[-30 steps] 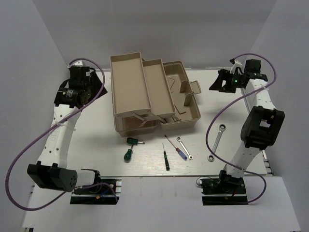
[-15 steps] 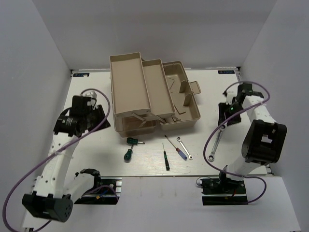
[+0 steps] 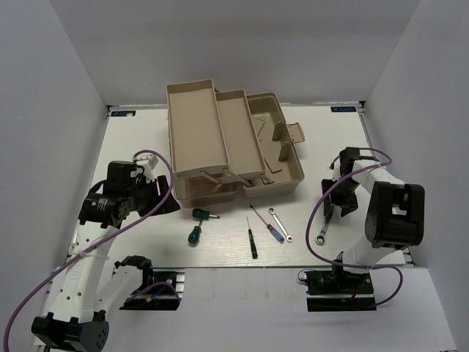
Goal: Sort the tools into containers
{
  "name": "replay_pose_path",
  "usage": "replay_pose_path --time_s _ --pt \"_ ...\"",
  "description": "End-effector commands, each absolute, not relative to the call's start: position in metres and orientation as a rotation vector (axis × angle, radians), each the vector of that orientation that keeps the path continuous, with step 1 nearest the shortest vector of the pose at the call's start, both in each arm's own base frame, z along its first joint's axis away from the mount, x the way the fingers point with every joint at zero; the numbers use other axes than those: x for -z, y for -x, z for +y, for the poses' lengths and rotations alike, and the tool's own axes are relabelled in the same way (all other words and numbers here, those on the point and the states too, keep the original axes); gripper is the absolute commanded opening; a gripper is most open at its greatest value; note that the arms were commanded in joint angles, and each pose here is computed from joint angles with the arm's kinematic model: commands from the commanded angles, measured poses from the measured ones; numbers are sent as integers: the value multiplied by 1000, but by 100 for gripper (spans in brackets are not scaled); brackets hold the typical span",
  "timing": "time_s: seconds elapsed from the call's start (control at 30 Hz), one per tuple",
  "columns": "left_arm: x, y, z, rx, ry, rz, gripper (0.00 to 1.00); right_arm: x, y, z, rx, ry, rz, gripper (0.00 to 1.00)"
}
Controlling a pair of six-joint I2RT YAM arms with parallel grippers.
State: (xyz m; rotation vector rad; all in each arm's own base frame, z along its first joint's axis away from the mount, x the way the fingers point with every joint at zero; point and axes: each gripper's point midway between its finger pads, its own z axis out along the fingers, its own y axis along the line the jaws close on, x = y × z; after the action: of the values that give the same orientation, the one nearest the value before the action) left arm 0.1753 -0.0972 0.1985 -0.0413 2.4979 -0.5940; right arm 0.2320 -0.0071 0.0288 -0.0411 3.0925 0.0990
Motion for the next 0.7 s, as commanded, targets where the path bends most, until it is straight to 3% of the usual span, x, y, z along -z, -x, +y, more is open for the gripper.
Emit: replay_pose_path --time_s 0.0,0.23,0.33,0.37,0.67 --pt "-208 -176 -105 645 -24 2449 67 -17 -232 -14 33 -107 3068 66" --pt "-217 -176 -109 683 -44 2429 67 14 -220 -5 21 -263 3079 56" --pt "-223 -180 -114 711 -58 2417 67 24 -221 -4 24 -314 3064 43" --pt "-222 -180 -115 722 -60 2426 67 25 -218 -3 17 -327 3071 43" --pt "-231 -189 -124 767 -84 2395 67 20 -239 0 -22 -409 3000 0"
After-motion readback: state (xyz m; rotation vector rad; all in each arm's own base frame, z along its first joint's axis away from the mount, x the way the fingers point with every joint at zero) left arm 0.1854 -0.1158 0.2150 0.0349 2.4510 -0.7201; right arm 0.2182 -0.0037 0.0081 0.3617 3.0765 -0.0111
